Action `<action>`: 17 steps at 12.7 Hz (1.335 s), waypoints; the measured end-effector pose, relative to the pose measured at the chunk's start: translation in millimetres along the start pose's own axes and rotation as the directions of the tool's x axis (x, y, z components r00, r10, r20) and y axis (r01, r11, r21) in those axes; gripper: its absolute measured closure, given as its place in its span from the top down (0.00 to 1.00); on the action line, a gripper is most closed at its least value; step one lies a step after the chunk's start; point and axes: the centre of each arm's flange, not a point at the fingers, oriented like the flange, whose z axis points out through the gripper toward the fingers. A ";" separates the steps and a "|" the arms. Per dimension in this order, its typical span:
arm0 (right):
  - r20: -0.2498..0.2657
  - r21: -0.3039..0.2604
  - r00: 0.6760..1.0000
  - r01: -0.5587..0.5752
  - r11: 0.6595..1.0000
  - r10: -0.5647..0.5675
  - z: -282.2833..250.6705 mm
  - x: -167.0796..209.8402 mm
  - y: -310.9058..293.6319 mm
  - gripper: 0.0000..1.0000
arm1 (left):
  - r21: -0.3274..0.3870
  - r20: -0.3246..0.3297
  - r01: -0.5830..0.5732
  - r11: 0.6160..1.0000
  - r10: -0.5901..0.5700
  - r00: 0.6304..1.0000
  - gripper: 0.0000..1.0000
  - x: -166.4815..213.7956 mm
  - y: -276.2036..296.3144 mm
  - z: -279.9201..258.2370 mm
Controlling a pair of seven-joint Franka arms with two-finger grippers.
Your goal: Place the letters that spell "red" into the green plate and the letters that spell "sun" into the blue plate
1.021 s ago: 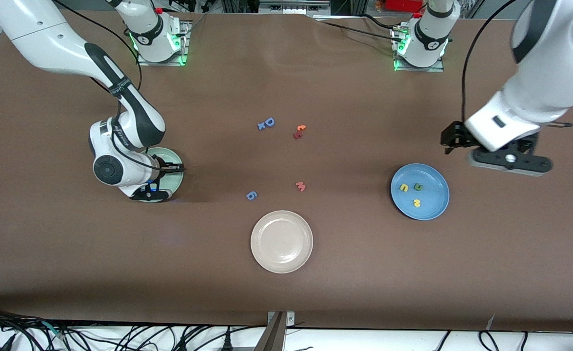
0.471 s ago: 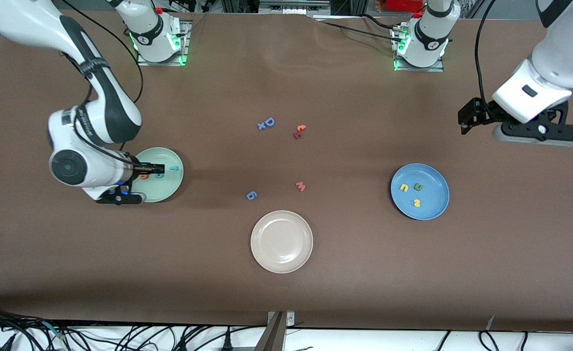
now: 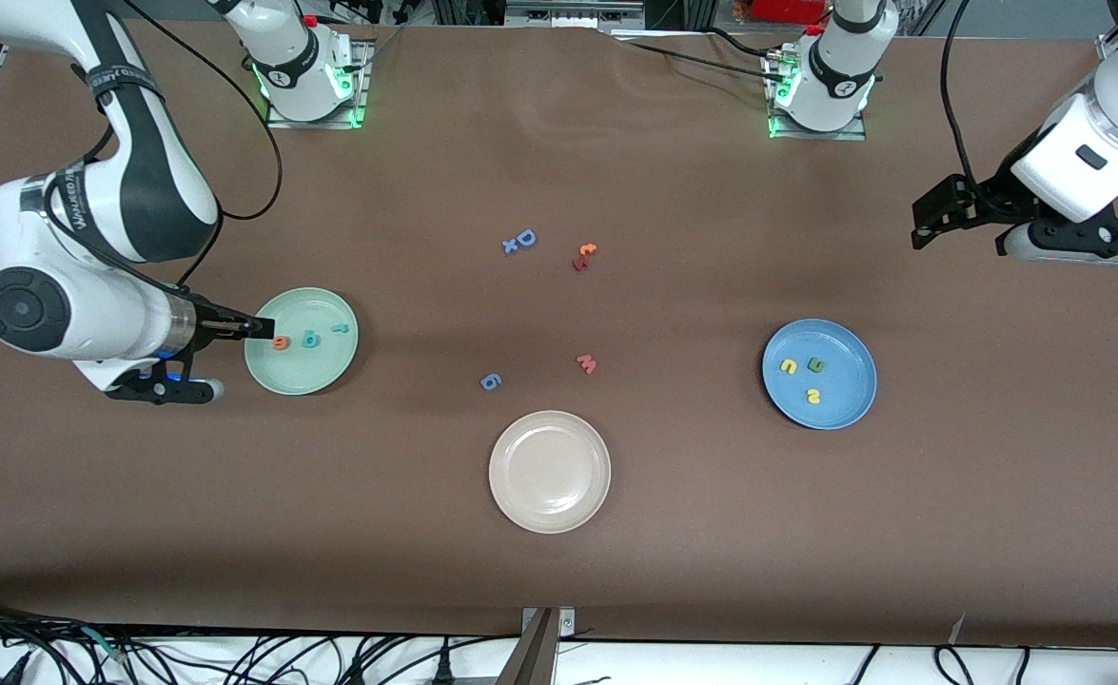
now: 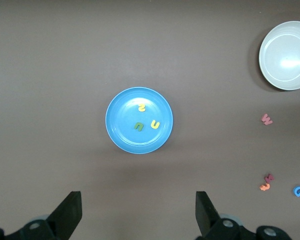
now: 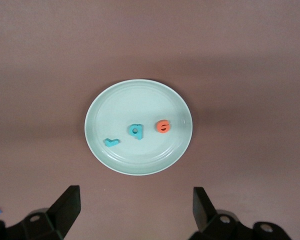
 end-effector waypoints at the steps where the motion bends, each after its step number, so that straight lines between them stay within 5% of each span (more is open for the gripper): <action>1: -0.015 0.002 1.000 -0.001 1.000 0.001 -8.0 -0.7 0.3 1.00 | 0.000 0.002 0.004 1.000 -0.004 1.000 1.00 -0.1 -2.0 0.6; 8: -0.132 -0.058 0.991 -0.008 0.998 0.000 -53.9 -13.6 -4.4 0.99 | 0.023 0.007 0.009 1.000 -0.009 1.000 1.00 -4.4 -7.3 0.6; 11: -0.164 0.014 0.986 -0.027 1.000 0.029 -84.3 -29.3 3.0 0.99 | 0.023 0.009 0.007 1.000 -0.007 1.000 1.00 -4.6 -6.3 1.4; 17: -0.252 0.025 0.967 -0.023 0.999 0.029 -102.0 -53.6 17.5 0.99 | 0.026 0.018 0.056 0.998 -0.057 0.998 1.00 -8.3 -36.8 3.8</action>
